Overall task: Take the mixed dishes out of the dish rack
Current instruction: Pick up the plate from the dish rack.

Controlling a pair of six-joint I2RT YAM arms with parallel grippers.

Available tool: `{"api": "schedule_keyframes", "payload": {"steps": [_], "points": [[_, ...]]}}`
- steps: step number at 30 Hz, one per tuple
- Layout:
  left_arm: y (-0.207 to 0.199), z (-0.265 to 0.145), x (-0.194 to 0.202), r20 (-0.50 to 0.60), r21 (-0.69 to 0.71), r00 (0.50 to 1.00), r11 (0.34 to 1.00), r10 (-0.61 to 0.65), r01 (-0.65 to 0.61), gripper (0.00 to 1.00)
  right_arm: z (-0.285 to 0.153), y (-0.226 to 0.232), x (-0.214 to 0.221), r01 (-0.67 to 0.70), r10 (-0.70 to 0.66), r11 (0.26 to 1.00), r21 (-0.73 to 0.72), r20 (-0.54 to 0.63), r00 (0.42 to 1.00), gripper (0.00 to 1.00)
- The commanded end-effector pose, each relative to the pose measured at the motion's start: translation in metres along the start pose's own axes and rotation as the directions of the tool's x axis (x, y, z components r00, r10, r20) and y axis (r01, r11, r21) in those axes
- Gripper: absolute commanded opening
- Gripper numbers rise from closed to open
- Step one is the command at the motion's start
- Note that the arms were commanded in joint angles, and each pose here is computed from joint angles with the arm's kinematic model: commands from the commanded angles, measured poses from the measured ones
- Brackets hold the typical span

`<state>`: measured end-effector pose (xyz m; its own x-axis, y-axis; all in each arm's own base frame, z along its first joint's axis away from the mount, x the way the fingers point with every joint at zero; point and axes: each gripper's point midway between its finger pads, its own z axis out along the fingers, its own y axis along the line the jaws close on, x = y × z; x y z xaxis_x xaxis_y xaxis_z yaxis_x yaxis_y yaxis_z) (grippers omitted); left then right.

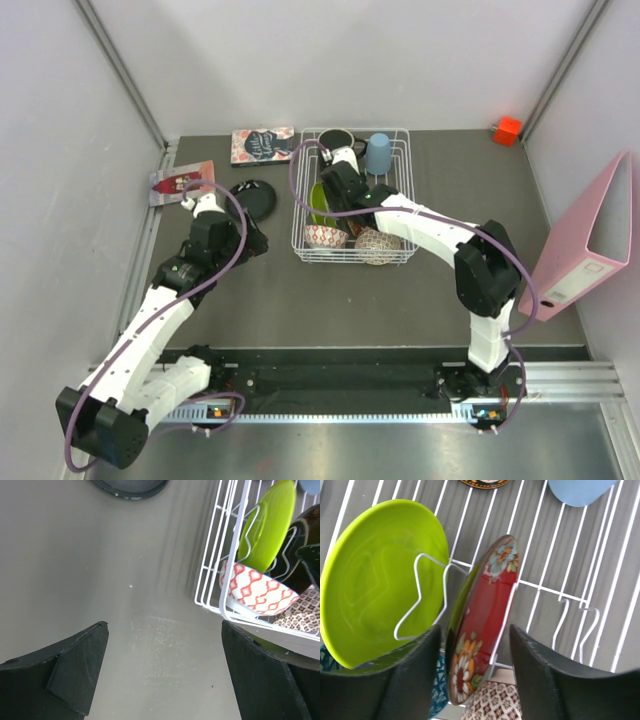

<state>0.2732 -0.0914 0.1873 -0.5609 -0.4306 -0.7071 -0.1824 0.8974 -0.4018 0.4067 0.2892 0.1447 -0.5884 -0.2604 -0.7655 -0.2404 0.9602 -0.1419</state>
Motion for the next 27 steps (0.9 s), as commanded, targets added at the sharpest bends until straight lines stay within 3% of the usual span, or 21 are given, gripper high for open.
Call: {"api": "schedule_keyframes", "payload": {"steps": [1,8,9,13,27], "points": [[-0.004,0.005,0.003,-0.006,0.019,1.000,1.000,-0.007,0.007,0.99,0.006,0.007,-0.011,-0.036,0.037,0.999,-0.033,0.040,0.999,0.53],[-0.004,0.008,0.007,-0.016,0.017,1.000,1.000,-0.007,0.007,0.99,0.008,0.008,-0.007,-0.030,0.031,0.999,-0.039,0.030,0.999,0.27],[-0.004,0.008,0.006,-0.016,0.020,1.000,1.000,-0.005,0.006,0.99,0.008,0.007,-0.007,-0.032,0.033,0.999,-0.038,0.030,0.999,0.18],[-0.004,0.008,0.007,-0.017,0.019,1.000,1.000,-0.004,0.004,0.99,0.004,0.004,-0.008,-0.033,0.035,0.999,-0.037,0.036,0.999,0.00],[-0.006,0.009,0.009,-0.027,0.028,1.000,1.000,-0.008,0.008,0.99,-0.041,-0.021,-0.048,-0.032,0.032,0.999,-0.003,0.130,0.991,0.00]]}}
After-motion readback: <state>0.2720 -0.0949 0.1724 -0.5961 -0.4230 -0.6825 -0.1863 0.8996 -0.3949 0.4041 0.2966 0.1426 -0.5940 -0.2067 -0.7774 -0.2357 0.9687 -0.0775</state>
